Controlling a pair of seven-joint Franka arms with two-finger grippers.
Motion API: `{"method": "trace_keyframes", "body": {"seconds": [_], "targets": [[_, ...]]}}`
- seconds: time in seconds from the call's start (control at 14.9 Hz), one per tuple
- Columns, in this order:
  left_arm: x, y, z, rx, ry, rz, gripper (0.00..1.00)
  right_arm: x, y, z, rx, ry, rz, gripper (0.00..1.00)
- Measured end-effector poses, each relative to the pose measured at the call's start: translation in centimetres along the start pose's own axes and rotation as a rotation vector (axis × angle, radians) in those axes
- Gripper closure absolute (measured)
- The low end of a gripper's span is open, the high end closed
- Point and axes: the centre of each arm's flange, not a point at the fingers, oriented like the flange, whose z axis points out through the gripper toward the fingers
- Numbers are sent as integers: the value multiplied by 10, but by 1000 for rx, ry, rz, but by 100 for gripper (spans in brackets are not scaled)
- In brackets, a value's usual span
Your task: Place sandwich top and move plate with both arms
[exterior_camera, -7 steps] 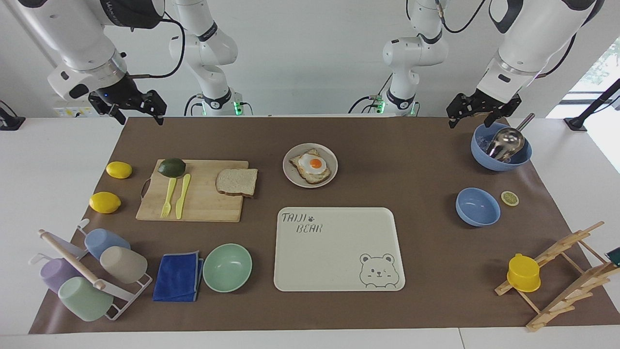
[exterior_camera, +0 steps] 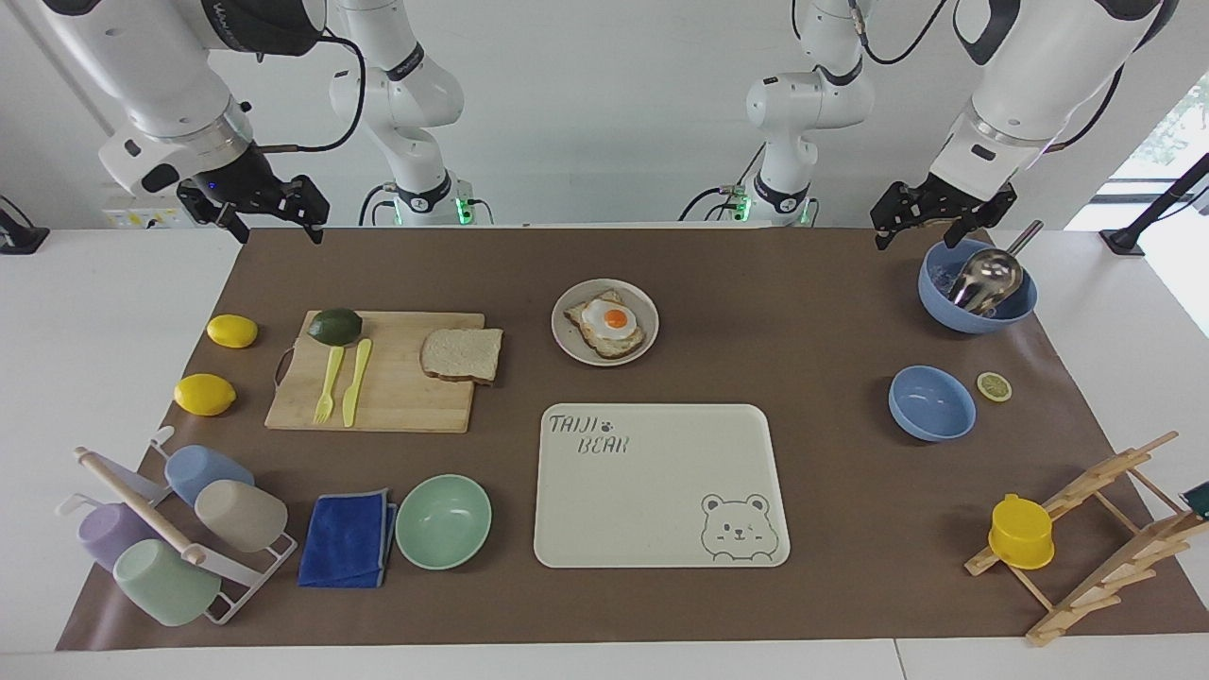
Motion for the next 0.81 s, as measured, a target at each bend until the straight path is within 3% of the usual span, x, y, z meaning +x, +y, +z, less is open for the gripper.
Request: {"method": "trace_keyframes", "body": {"seconds": [0.54, 0.67, 0.81], "targets": [[0, 0, 0, 0, 0, 0, 0, 1, 0, 2, 0, 1, -13, 0], [0, 0, 0, 0, 0, 0, 0, 8, -13, 7, -4, 31, -42, 0], [0, 0, 0, 0, 0, 0, 0, 19, -48, 27, -13, 16, -66, 0]]}}
